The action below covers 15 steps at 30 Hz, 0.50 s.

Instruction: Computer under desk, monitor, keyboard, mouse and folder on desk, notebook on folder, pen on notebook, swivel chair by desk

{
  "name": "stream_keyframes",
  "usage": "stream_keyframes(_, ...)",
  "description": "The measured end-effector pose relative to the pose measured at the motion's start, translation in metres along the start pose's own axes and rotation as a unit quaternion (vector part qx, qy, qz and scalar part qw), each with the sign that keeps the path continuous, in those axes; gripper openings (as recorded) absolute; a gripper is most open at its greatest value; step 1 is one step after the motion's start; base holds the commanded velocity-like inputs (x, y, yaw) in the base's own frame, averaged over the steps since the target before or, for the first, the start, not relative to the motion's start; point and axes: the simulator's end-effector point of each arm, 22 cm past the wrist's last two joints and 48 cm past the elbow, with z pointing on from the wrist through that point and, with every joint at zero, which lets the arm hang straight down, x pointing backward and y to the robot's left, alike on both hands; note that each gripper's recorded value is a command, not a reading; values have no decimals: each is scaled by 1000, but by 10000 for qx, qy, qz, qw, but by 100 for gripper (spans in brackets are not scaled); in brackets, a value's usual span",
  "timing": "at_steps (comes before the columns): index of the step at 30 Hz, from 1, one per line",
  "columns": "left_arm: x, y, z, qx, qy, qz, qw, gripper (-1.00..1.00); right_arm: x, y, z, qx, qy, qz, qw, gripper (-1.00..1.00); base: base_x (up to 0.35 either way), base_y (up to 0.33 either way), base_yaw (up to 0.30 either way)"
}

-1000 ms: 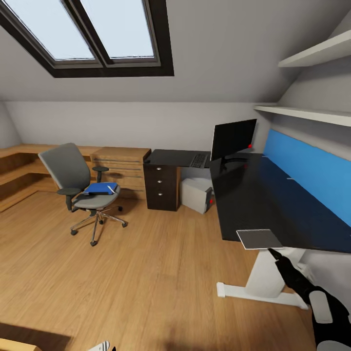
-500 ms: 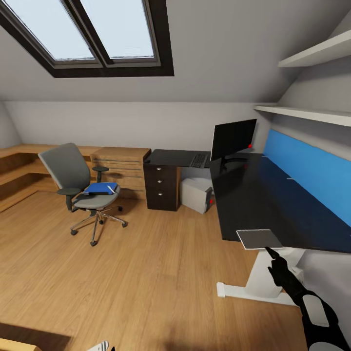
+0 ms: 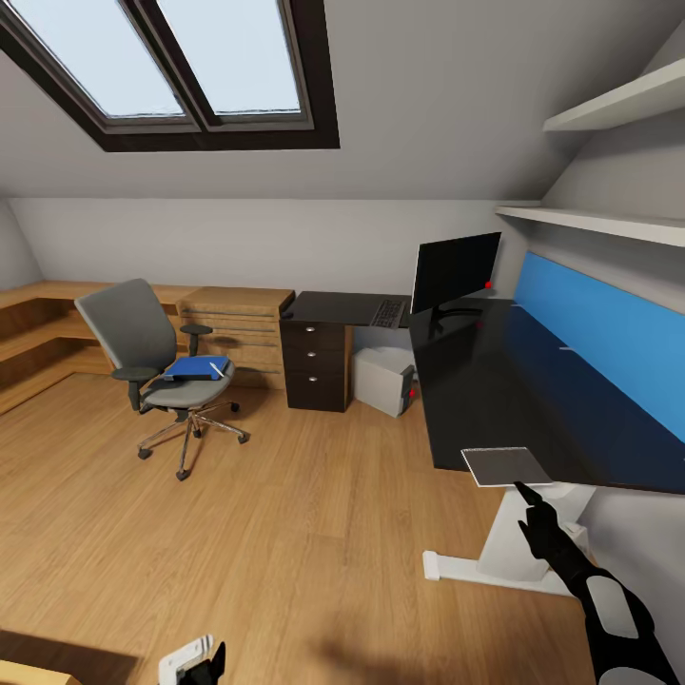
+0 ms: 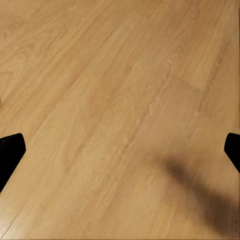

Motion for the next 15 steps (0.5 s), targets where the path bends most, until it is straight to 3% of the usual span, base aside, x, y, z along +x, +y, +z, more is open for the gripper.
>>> stream_keyframes(6,-17,-10,6,26,-41,-38,10000,100,1,-1,0,8,6,4,10000,100,0,0,0)
stream_keyframes(13,-24,-28,13,33,459,-175,9988,100,1,-1,0,17,6,8,10000,100,0,0,0)
stream_keyframes(15,-30,-32,14,43,455,-192,9988,100,1,-1,0,19,6,7,10000,100,0,0,0)
